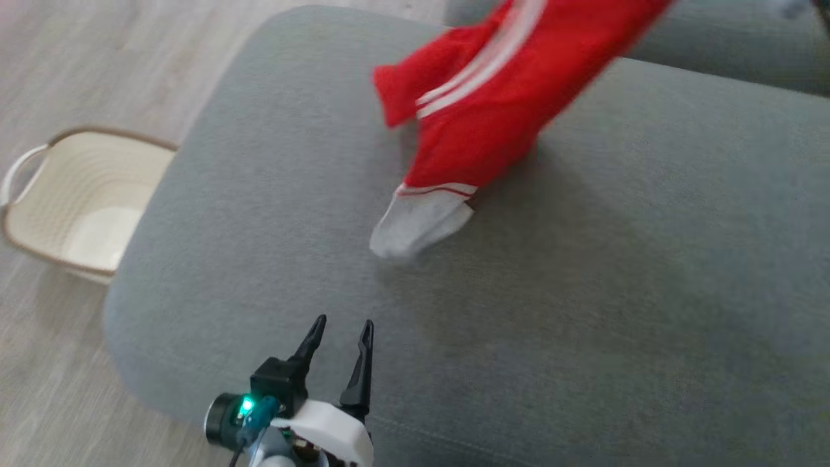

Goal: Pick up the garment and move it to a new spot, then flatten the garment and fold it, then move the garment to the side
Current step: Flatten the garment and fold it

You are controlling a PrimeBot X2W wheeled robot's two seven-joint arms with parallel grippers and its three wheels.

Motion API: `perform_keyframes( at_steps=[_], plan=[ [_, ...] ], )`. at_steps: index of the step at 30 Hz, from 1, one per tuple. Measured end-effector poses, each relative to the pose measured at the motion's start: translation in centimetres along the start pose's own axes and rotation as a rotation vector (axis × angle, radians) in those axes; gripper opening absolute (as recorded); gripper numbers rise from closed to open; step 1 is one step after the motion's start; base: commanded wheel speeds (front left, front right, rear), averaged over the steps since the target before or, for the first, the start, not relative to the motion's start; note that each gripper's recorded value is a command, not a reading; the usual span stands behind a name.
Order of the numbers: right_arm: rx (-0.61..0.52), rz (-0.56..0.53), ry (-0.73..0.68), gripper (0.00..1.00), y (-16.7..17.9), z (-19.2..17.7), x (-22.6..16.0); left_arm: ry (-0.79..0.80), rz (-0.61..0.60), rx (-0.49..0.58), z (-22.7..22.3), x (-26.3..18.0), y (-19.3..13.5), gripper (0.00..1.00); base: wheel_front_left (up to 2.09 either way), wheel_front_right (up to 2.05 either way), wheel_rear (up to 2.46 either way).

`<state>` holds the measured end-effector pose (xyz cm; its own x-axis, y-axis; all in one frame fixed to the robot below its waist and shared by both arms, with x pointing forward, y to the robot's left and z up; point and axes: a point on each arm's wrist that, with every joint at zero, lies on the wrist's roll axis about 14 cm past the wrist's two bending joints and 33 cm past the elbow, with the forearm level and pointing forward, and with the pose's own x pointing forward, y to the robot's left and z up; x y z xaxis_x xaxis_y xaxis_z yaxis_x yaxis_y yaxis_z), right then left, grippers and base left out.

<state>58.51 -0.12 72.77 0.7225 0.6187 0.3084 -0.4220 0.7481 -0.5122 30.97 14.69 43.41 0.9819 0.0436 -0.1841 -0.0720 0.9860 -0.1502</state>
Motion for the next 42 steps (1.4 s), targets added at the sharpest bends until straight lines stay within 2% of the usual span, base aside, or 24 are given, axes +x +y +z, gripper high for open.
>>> perform_keyframes(
  at_steps=[5, 7, 10, 13, 14, 16, 18, 21, 25, 30, 34, 38, 42],
  plan=[
    [0.006, -0.158, 0.241, 0.00, -6.6, -7.9, -6.9, 0.002, -0.076, 0.019, 0.1, 1.7, -1.8, 1.00, 0.00, 0.00, 0.00],
    [0.028, -0.196, 0.370, 0.00, -7.4, -11.4, -10.1, 0.000, -0.107, 0.022, 0.3, 2.3, -2.6, 1.00, 0.00, 0.00, 0.00],
    [0.097, -0.247, 0.566, 0.00, -6.8, -17.3, -16.4, -0.001, -0.140, 0.024, 0.3, 2.8, -3.5, 1.00, 0.00, 0.00, 0.00],
    [0.202, -0.341, 0.752, 1.00, -6.1, -22.1, -23.1, 0.006, -0.150, 0.024, 0.1, 3.0, -3.8, 1.00, 0.00, 0.00, 0.00],
    [0.219, -0.361, 0.774, 1.00, -5.9, -22.7, -24.5, 0.007, -0.151, 0.024, 0.1, 3.0, -3.8, 1.00, 0.00, 0.00, 0.00],
    [0.248, -0.378, 0.756, 1.00, -5.4, -22.8, -24.7, 0.007, -0.154, 0.030, 0.1, 3.0, -3.9, 1.00, 0.00, 0.00, 0.00],
    [0.266, -0.345, 0.699, 1.00, -3.9, -21.9, -22.6, 0.005, -0.155, 0.034, 0.1, 3.1, -3.9, 1.00, 0.00, 0.00, 0.00],
    [0.302, -0.246, 0.604, 1.00, 0.3, -20.2, -18.8, 0.004, -0.153, 0.038, 0.1, 3.1, -3.8, 1.00, 0.00, 0.00, 0.00],
    [0.341, -0.059, 0.539, 1.00, 7.9, -18.6, -16.4, 0.004, -0.145, 0.036, 0.1, 2.9, -3.4, 1.00, 0.00, 0.00, 0.00],
    [0.367, 0.283, 0.479, 1.00, 19.5, -15.3, -15.3, 0.001, -0.114, 0.036, 0.2, 2.5, -2.5, 1.00, 0.00, 0.00, 0.00],
    [0.377, 0.495, 0.460, 1.00, 25.3, -13.1, -15.6, 0.007, -0.090, 0.035, 0.0, 2.2, -1.8, 1.00, 0.00, 0.00, 0.00],
    [0.304, 0.659, 0.541, 1.00, 28.2, -14.1, -17.1, 0.018, -0.067, 0.032, -0.3, 2.0, -1.2, 1.00, 0.00, 0.00, 0.00],
    [0.220, 0.716, 0.603, 1.00, 28.2, -15.7, -17.2, 0.027, -0.047, 0.022, -0.5, 1.8, -0.7, 1.00, 0.00, 0.00, 0.00]
  ],
)
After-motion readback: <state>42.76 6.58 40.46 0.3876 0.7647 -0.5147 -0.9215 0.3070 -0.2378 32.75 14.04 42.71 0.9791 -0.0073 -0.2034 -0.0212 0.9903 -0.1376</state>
